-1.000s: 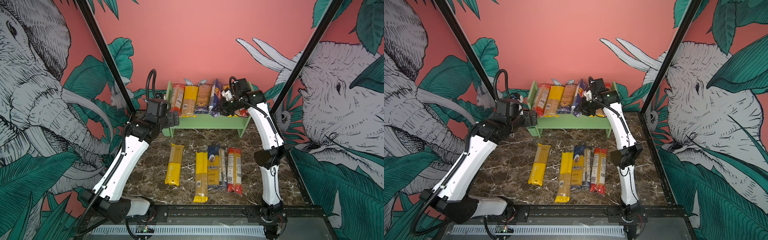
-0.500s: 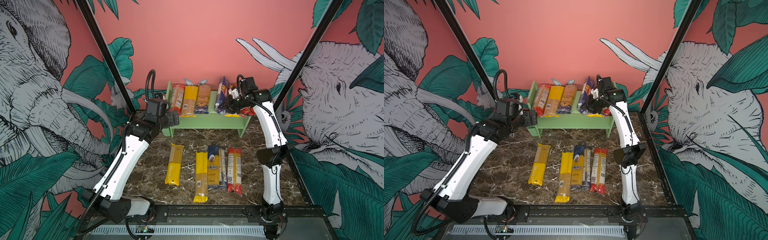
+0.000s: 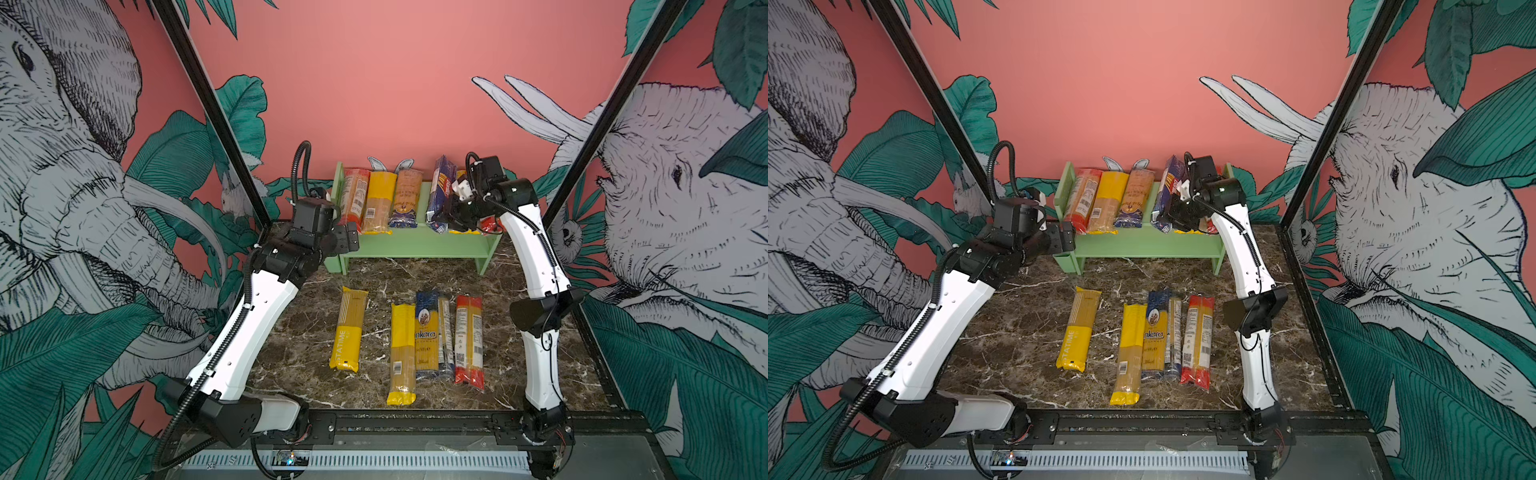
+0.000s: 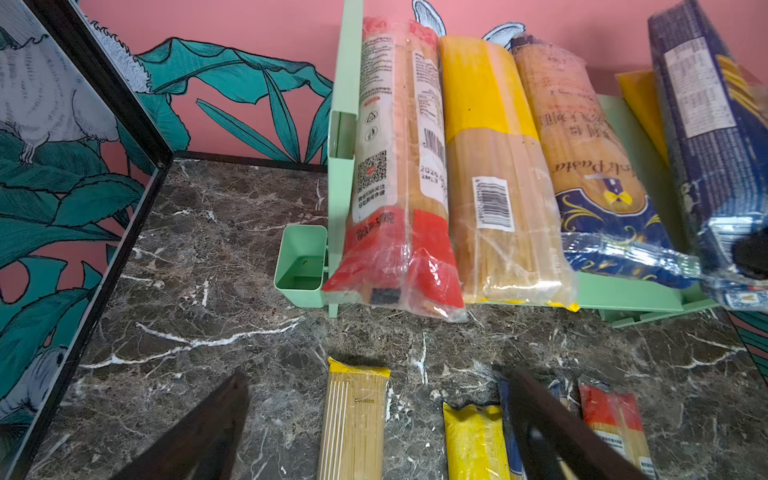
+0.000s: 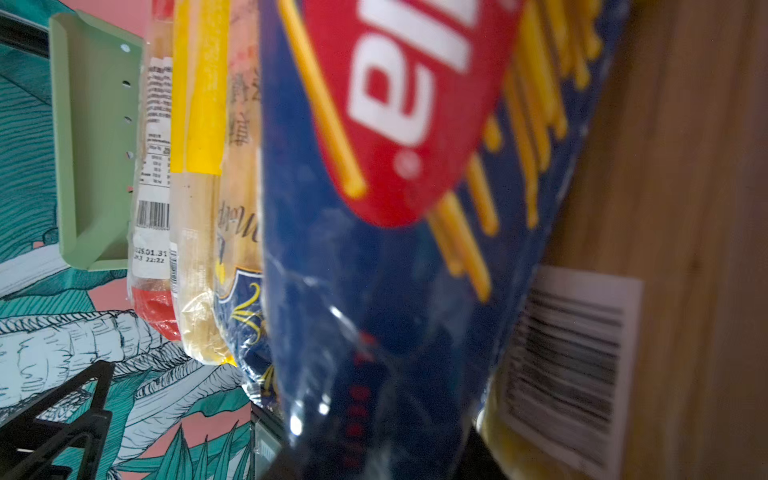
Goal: Place and organize the pasta boxes and bags onto the shelf
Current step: 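Stand the Barilla pack on the upper tier beside the Chinese-text pack, then open the right gripper and lower both grippers toward the table packs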
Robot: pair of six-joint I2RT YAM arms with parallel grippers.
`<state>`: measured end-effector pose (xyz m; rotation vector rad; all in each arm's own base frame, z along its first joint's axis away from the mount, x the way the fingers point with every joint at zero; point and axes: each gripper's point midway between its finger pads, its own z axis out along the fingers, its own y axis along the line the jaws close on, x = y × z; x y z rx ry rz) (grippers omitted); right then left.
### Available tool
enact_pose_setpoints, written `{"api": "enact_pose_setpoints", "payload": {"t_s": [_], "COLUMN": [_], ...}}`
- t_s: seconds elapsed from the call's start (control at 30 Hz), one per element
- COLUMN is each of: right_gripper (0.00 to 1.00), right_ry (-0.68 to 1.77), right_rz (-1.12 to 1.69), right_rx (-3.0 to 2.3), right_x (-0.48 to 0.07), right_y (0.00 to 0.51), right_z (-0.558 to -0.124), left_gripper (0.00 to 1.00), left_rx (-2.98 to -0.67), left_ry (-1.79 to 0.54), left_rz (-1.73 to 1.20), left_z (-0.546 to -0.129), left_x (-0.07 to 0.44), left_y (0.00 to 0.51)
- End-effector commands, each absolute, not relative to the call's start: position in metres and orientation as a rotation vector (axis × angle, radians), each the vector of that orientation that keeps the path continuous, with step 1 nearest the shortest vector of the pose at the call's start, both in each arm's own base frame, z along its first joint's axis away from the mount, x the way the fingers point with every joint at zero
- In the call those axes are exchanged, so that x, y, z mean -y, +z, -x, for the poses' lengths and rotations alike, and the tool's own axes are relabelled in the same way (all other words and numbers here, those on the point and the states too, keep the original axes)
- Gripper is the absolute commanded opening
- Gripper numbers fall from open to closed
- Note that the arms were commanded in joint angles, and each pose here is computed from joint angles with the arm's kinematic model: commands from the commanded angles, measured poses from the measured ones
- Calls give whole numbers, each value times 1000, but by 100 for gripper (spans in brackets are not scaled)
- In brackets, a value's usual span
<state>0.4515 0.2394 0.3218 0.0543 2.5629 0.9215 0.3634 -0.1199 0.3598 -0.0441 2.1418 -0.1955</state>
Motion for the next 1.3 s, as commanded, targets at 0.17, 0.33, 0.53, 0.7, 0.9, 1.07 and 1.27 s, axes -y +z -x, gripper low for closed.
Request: {"api": "enact_pose_setpoints", "payload": {"t_s": [0.17, 0.33, 0.53, 0.7, 0.9, 1.07, 1.27], "right_gripper": [67, 68, 68, 68, 62, 54, 61], "right_ry": [863, 889, 914, 918, 854, 808, 767], "right_rz": [-55, -33, 0, 38, 61, 92, 101], "right_rx": [-2483, -2432, -2391, -2352, -2379, -2415, -2431], "right_x": [-231, -236, -242, -244, -239, -236, -227], "right_y": [344, 361, 380, 398, 396, 389, 384], "right_z": [-453, -449, -437, -421, -398, -375, -344], "left_gripper": [98, 98, 98, 98, 98, 98, 98], "left_rx": [-2106, -2103, -2098, -2100, -2106, -2122, -2151], "left_ry": [-188, -179, -182, -186, -191, -207, -224], "left_rz": [59, 63, 64, 71, 97, 123, 146], "left_z": [-346, -341, -335, -329, -317, -304, -287], "left_x": [106, 101, 98, 96, 90, 85, 80], "left_y": [371, 372, 374, 372, 365, 356, 337]}}
